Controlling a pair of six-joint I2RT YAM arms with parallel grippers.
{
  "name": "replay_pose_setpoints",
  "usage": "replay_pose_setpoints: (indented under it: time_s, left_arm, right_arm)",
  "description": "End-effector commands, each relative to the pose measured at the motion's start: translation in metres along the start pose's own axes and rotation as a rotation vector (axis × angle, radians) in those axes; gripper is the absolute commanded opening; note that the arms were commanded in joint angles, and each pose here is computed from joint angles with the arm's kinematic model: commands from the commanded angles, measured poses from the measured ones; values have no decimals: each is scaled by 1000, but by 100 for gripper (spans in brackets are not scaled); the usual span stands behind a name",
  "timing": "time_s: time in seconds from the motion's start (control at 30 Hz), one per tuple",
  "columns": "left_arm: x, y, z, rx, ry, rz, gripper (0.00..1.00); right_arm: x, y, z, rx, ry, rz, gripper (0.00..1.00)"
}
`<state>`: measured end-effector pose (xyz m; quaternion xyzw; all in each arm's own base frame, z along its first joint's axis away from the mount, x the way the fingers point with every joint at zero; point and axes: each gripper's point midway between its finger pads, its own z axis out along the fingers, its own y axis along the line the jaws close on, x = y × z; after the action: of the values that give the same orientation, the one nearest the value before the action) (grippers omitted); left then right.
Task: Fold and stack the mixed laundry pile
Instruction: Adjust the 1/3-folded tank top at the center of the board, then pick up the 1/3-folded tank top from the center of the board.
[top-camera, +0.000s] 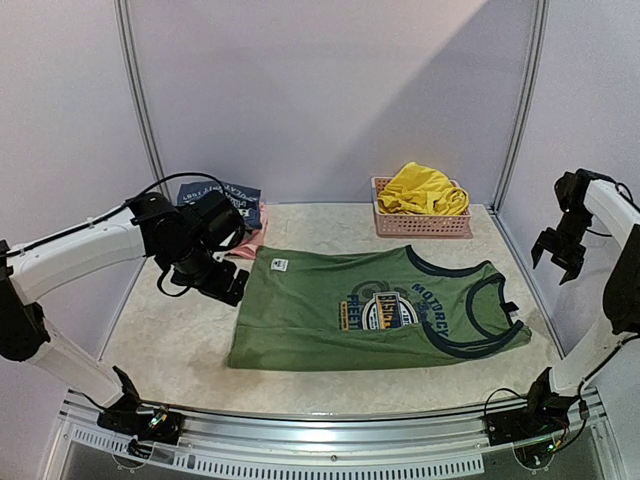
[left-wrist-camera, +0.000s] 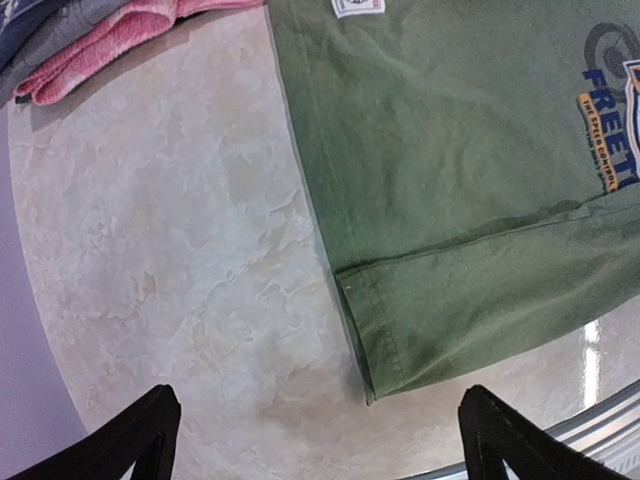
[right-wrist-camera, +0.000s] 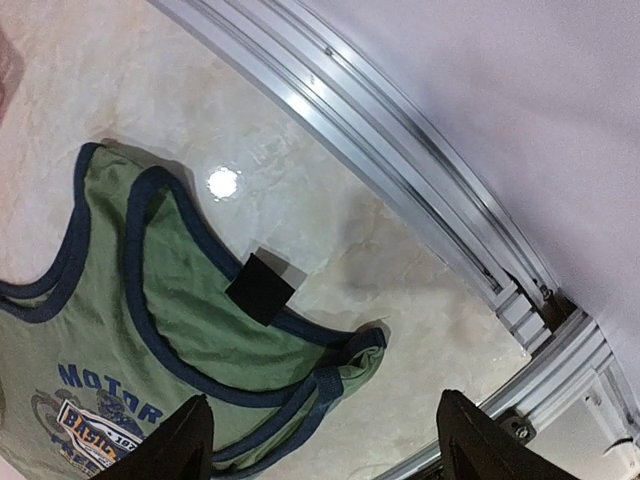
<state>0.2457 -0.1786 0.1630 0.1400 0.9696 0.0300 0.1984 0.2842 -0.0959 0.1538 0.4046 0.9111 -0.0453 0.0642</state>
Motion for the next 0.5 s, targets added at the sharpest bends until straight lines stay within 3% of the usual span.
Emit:
replay_pose_setpoints:
  time_s: [0.0,0.23,0.47]
  left_arm:
    - [-32,-8,-10,108,-93,-6,98]
    - [-56,-16,7,234,-47,-2,81]
    - [-89,-11,51,222,16,22,72]
  right_arm:
    - [1,8,-14,-103,-56,-27,79]
    - [14,16,-21,-180,-57,-62,80]
    - [24,28,-28,-260,-45,-74,81]
